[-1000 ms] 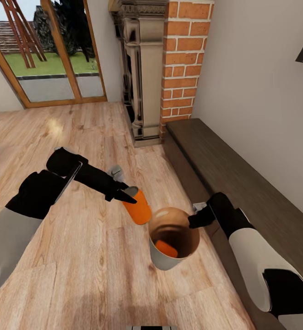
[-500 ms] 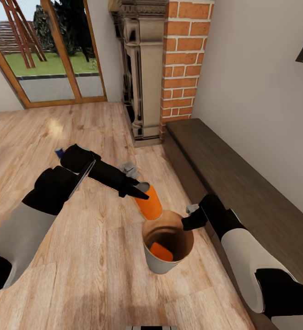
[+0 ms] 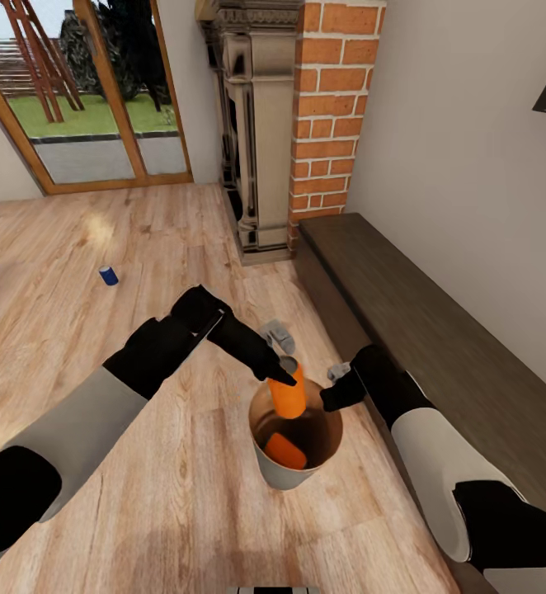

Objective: Put the three can of soda from the living room inside the tash can in the kitchen.

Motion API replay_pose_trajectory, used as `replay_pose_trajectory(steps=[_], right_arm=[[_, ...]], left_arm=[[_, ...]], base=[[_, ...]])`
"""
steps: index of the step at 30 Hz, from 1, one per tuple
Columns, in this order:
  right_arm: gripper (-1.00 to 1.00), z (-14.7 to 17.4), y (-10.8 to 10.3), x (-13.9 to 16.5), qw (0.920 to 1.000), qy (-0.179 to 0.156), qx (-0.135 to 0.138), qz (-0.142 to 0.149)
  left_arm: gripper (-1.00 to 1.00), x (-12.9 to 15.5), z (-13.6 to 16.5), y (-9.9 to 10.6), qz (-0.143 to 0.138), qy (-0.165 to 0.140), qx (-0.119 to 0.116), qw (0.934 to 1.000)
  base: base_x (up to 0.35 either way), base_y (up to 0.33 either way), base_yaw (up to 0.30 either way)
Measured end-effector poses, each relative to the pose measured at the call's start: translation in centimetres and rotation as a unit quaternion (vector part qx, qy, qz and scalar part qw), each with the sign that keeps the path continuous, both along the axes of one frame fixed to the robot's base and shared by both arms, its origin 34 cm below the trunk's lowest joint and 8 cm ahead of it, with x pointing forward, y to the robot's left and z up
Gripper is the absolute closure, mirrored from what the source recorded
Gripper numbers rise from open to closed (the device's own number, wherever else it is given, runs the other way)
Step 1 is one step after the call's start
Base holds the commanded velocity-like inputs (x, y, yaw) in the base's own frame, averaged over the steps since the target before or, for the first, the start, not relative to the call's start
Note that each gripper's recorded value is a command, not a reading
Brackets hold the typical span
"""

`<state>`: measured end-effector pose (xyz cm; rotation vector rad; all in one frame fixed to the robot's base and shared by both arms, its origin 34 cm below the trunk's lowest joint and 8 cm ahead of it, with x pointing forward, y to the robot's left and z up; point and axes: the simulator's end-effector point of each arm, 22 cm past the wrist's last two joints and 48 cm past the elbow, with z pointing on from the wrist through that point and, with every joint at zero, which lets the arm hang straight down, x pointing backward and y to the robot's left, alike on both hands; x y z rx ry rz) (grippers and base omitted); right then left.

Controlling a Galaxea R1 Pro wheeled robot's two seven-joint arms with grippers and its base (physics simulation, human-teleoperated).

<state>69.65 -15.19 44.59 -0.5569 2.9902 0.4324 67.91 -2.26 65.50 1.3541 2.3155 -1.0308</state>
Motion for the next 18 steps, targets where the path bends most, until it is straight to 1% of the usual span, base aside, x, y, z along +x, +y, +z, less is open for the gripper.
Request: replay_pose_trajectory(steps=[1, 6, 7, 8, 9, 10, 12, 14, 16, 18], right_arm=[[1.0, 0.1, 0.1, 0.0, 1.0, 0.0, 0.001, 0.0], [1.0, 0.3, 0.0, 0.4, 1.0, -0.006, -0.002, 0.002], [1.0, 0.4, 0.0, 0.5, 1.0, -0.007, -0.002, 0.003], [1.0, 0.4, 0.1, 0.5, 1.0, -0.008, -0.001, 0.003], [1.0, 0.6, 0.3, 0.7, 0.9999, -0.011, -0.001, 0.004], [1.0, 0.8, 0.6, 0.9, 0.9999, -0.015, 0.001, 0.006], [1.0, 0.9, 1.0, 0.8, 0.9999, -0.012, 0.008, 0.003], [1.0, 1.0, 1.0, 0.9, 0.9999, -0.014, 0.007, 0.004], [1.0, 0.9, 0.9, 0.9, 0.9998, -0.016, 0.001, 0.008], [1.0, 0.9, 0.9, 0.9, 0.9998, -0.017, 0.0, 0.009]], left_arm=[[1.0, -0.1, -0.9, 0.1, -0.001, -0.001, 0.014, 0.9999], [1.0, -0.7, -2.7, -0.3, -0.006, 0.005, 0.038, 0.9992], [1.0, -1.0, -3.7, -0.3, -0.009, 0.006, 0.053, 0.9985], [1.0, -1.1, -4.2, -0.3, -0.011, 0.006, 0.061, 0.9981], [1.0, -1.4, -5.0, -0.3, -0.014, 0.002, 0.074, 0.9971], [1.0, -1.7, -5.7, -0.7, -0.019, -0.001, 0.084, 0.9962], [1.0, -1.9, -5.9, -1.0, -0.022, -0.002, 0.088, 0.9959], [1.0, -2.2, -6.3, -1.4, -0.025, -0.003, 0.093, 0.9954], [1.0, -2.3, -7.2, -1.4, -0.024, -0.001, 0.107, 0.994], [1.0, -2.3, -7.7, -1.3, -0.023, 0.0, 0.115, 0.993]], base=[[0.0, 0.0, 0.0], [0.0, 0.0, 0.0], [0.0, 0.0, 0.0], [0.0, 0.0, 0.0], [0.0, 0.0, 0.0], [0.0, 0.0, 0.0], [0.0, 0.0, 0.0], [0.0, 0.0, 0.0], [0.0, 0.0, 0.0], [0.0, 0.0, 0.0]])
